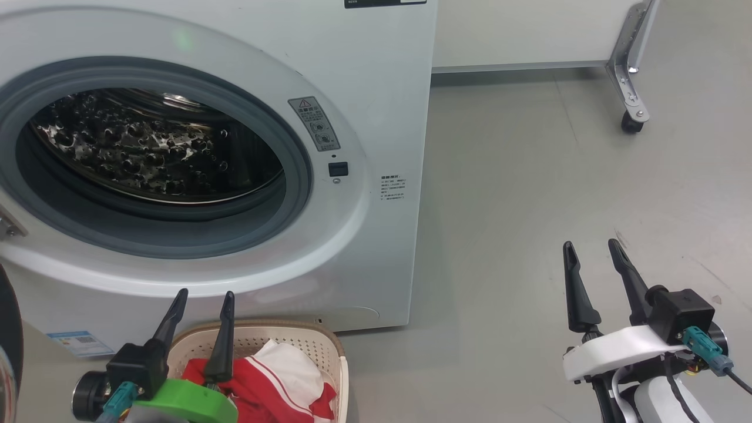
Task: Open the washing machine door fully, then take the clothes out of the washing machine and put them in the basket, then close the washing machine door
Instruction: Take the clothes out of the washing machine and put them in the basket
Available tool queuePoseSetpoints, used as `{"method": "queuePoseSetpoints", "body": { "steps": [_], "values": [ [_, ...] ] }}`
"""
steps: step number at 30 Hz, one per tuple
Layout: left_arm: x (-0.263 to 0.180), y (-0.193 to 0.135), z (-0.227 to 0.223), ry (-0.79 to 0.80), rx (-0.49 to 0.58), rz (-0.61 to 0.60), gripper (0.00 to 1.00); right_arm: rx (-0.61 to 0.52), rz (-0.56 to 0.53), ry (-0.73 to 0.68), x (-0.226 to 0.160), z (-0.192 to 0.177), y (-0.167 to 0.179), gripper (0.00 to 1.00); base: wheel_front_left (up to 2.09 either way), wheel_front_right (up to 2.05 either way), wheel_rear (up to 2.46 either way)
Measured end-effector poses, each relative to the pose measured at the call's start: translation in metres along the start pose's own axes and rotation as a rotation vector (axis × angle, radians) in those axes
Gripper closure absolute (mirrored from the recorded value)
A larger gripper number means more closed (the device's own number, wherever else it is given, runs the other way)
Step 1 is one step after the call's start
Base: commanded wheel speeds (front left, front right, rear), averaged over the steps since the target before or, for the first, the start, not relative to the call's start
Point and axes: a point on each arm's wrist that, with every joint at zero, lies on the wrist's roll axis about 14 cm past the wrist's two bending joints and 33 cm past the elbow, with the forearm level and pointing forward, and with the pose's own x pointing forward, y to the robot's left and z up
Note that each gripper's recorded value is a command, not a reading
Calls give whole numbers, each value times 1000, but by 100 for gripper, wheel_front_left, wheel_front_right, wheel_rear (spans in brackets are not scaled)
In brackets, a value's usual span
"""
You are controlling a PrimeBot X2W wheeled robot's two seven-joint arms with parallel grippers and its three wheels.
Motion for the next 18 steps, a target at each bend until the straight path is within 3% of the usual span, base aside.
{"method": "queuePoseSetpoints", "body": {
  "steps": [18],
  "values": [
    [-2,-6,9,-30,-1,-16,0,-1,-2,-8,-1,2,0,0,0,0,0]
  ]
}}
